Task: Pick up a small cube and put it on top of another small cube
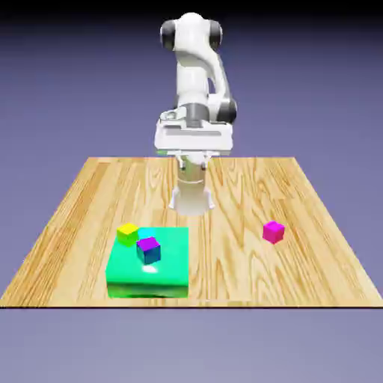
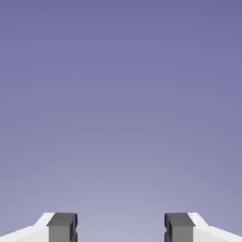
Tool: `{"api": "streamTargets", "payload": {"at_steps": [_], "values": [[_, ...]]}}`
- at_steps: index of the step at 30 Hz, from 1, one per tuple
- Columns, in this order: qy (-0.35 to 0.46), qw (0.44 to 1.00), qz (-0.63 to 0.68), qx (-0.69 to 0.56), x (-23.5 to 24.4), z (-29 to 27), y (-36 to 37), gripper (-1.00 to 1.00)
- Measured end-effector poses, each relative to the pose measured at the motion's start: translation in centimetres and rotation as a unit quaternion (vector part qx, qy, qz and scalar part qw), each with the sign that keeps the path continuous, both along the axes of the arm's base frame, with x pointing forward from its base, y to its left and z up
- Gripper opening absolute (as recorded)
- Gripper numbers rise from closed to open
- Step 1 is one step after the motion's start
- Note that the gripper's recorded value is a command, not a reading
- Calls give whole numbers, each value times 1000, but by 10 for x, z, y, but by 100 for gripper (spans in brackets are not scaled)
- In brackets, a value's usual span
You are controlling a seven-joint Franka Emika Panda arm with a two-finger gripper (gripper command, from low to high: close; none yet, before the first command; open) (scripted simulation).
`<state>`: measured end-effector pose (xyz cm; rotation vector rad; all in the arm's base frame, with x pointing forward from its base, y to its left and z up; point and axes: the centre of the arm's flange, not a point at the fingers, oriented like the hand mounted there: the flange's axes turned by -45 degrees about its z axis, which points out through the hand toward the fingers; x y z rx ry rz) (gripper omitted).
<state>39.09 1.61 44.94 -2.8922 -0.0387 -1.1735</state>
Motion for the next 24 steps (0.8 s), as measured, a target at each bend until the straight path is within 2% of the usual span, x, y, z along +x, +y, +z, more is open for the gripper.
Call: {"api": "streamTargets", "payload": {"at_steps": [12, 24], "values": [[154, 973, -91, 149, -13, -88, 113, 0], [299, 905, -229, 197, -75, -175, 209, 0]]}}
